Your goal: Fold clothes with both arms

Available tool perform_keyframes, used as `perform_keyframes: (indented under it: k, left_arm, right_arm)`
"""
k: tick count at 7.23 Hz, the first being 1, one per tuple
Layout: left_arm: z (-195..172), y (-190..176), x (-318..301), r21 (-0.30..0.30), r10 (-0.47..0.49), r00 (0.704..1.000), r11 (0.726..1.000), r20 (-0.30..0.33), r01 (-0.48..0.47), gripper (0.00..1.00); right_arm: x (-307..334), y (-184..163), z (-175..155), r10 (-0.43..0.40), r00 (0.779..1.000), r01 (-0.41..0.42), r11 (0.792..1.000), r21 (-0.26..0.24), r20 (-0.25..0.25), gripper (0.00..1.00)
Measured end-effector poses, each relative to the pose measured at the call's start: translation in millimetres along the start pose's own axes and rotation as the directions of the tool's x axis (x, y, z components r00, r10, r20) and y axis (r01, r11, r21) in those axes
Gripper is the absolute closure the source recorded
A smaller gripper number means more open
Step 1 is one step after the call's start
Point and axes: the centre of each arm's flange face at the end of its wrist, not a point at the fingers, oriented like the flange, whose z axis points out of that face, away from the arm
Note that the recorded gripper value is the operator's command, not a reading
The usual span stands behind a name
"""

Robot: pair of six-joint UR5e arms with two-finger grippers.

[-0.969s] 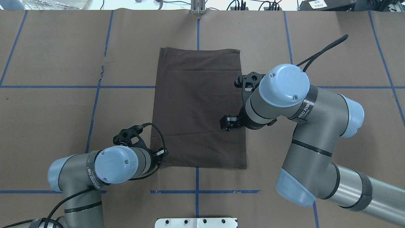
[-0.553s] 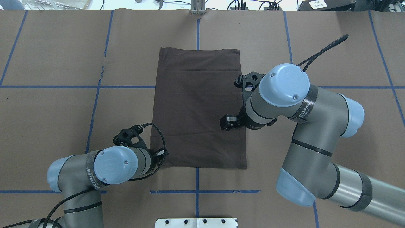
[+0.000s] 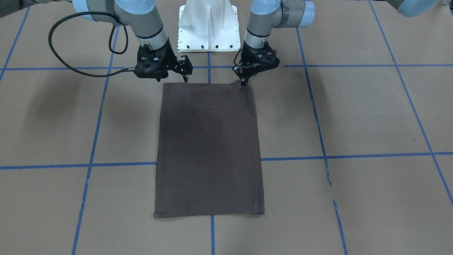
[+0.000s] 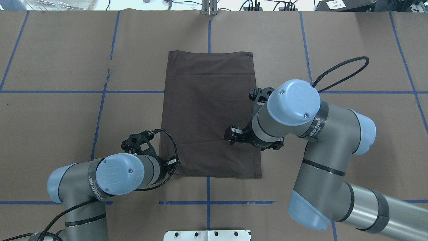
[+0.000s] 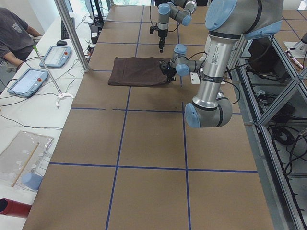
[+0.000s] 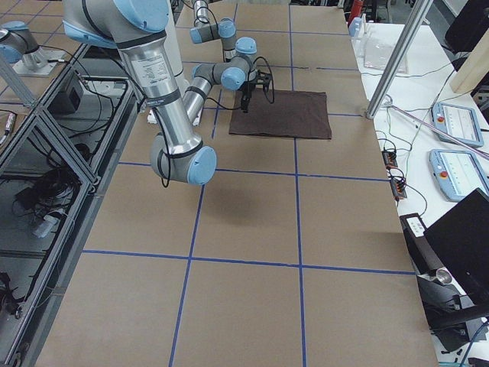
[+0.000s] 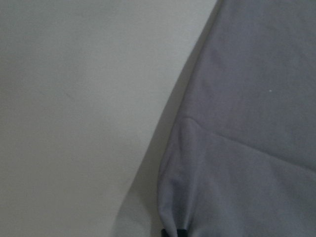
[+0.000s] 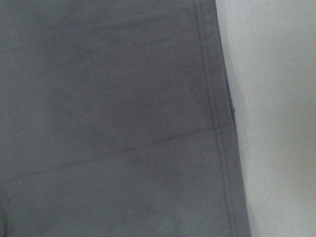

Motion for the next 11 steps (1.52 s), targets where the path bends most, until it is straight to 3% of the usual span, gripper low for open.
perform_keyframes:
  k: [2, 4, 5, 8, 11]
  left_arm:
    - [-3.4, 0.7, 3.7, -0.002, 0.002, 1.0, 1.0, -0.009, -0.002, 1.0]
    - [-7.1, -0.2, 5.9, -0.003, 0.001, 1.0, 1.0, -0.017, -0.001, 1.0]
    - [-8.1, -0.5, 6.5, -0.002, 0.0, 1.0, 1.0, -0.019, 0.0, 1.0]
    - [-9.2, -4.0, 7.1, 0.003, -0.003, 1.0, 1.0, -0.022, 0.003, 1.0]
    - [-9.4, -4.7, 7.2, 0.004, -0.004, 1.0, 1.0, -0.022, 0.004, 1.0]
  right_arm:
    - [-6.8, 31.1, 32.3, 0.191, 0.982, -0.189, 0.98, 0.059, -0.016, 0.0]
    - [-4.6, 38.4, 67.4, 0.379, 0.925, -0.371, 0.92, 0.127, -0.037, 0.0]
    - [-2.8, 41.3, 81.4, 0.423, 0.905, -0.412, 0.897, 0.16, -0.041, 0.0]
    - [3.9, 51.7, 115.8, 0.445, 0.891, -0.423, 0.886, 0.192, -0.088, 0.0]
    - [9.5, 57.0, 121.5, 0.443, 0.89, -0.418, 0.888, 0.192, -0.108, 0.0]
